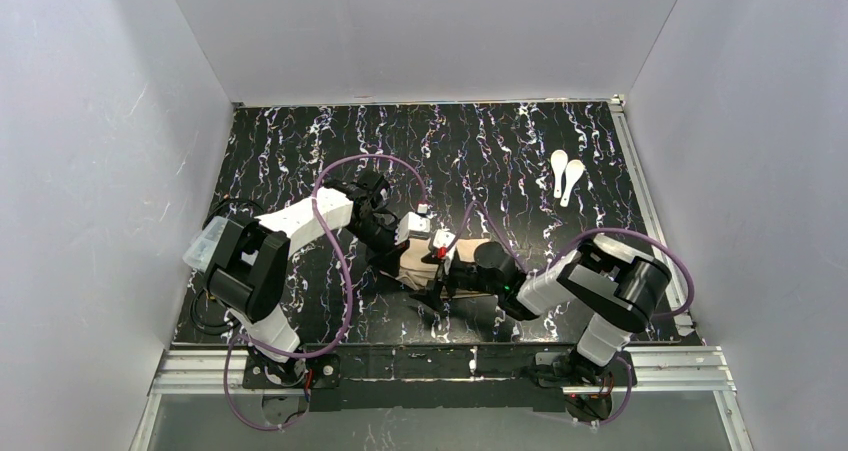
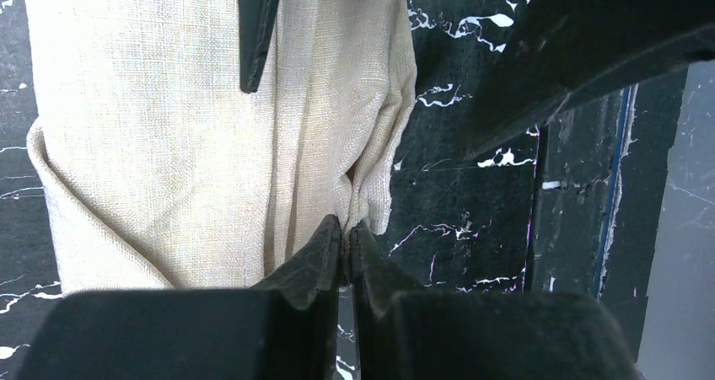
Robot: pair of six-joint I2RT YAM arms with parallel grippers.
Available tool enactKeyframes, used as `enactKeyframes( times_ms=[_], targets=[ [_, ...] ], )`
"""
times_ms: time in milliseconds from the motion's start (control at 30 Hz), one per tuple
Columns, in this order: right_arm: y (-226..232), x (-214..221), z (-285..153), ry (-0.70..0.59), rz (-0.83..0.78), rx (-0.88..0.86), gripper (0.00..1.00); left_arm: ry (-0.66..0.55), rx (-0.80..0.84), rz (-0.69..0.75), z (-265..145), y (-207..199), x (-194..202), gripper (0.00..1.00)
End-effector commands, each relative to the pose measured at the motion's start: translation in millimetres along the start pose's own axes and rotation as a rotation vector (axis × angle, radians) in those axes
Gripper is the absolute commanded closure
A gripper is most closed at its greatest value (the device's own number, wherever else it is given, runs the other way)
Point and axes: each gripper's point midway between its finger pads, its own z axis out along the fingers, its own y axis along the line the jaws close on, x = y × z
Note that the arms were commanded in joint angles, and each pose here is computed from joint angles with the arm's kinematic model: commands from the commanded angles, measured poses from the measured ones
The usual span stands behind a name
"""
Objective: Fold the napkin into a case and place the utensils inside
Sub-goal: Pick up the 2/3-rectangle-folded napkin from the center of the board.
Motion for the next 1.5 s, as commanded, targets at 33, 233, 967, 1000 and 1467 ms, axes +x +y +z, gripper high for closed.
enactKeyframes(
  times_ms=[33, 233, 967, 1000, 1467],
  targets=[
    [-0.3, -13.8, 1.1, -0.076, -0.014, 0.019, 0.01, -0.036, 0.024, 0.004, -4.8, -2.6, -10.1, 1.00],
    [-9.3, -22.2, 4.2, -0.101, -0.048, 0.101, 0.04, -0.041, 0.029, 0.005, -5.2, -3.1, -11.6, 1.00],
    [-9.8, -36.2, 21.0, -0.265, 0.019, 0.109, 0.32, -0.034, 0.044, -0.009, -8.8, -5.8, -10.1, 1.00],
    [-8.7, -36.6, 24.1, -0.260, 0.023, 0.097, 0.39, -0.037, 0.047, -0.010, -8.4, -6.1, -10.5, 1.00],
    [0.2, -27.6, 38.4, -0.227, 0.062, 0.020, 0.76, -0.031, 0.044, -0.002, -11.9, -5.5, -12.0, 0.93]
  ],
)
